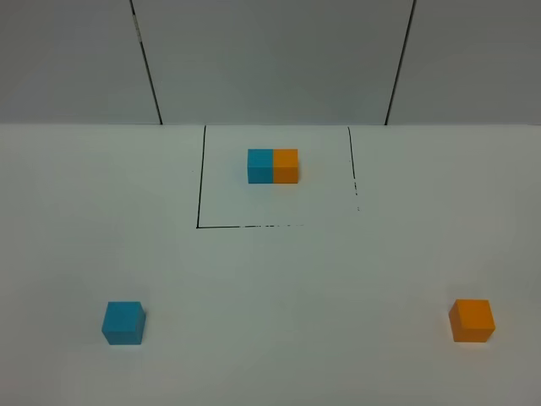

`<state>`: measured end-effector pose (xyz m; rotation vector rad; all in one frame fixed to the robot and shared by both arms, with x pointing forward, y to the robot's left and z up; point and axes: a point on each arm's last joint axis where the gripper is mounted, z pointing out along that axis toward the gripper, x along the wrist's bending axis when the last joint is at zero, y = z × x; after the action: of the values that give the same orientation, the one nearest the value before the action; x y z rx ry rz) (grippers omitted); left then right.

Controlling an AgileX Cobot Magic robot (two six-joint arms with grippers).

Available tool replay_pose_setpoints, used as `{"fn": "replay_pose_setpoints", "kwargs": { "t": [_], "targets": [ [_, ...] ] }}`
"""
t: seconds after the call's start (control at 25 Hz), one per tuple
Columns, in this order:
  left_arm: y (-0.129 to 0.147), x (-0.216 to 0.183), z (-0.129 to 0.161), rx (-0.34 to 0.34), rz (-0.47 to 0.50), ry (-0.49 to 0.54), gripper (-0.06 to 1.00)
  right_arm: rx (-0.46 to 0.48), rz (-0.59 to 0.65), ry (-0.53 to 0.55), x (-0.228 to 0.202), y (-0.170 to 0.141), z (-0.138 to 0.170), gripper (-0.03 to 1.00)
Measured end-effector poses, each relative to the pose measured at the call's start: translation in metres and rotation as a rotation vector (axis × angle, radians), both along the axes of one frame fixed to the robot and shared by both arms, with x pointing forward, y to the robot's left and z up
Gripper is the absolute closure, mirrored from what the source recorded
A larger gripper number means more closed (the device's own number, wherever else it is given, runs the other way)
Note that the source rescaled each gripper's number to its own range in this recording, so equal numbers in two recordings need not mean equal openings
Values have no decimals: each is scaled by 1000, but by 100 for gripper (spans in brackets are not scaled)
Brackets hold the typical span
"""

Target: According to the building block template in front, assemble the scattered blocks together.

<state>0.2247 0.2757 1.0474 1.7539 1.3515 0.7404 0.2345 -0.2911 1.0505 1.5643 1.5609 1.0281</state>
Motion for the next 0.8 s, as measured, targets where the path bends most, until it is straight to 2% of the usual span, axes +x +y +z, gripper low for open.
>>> {"fn": "replay_pose_setpoints", "kwargs": {
  "t": [0.28, 0.44, 0.6, 0.8],
  "targets": [
    [0, 0, 0, -3, 4, 1, 26, 0, 0, 0, 0, 0, 0, 15],
    [2, 4, 0, -20, 42, 35, 26, 0, 0, 0, 0, 0, 0, 15],
    [6, 20, 1, -66, 115, 144, 26, 0, 0, 0, 0, 0, 0, 15],
    [10, 55, 4, -70, 155, 292, 24, 0, 0, 1, 0, 0, 0, 15]
  ]
}}
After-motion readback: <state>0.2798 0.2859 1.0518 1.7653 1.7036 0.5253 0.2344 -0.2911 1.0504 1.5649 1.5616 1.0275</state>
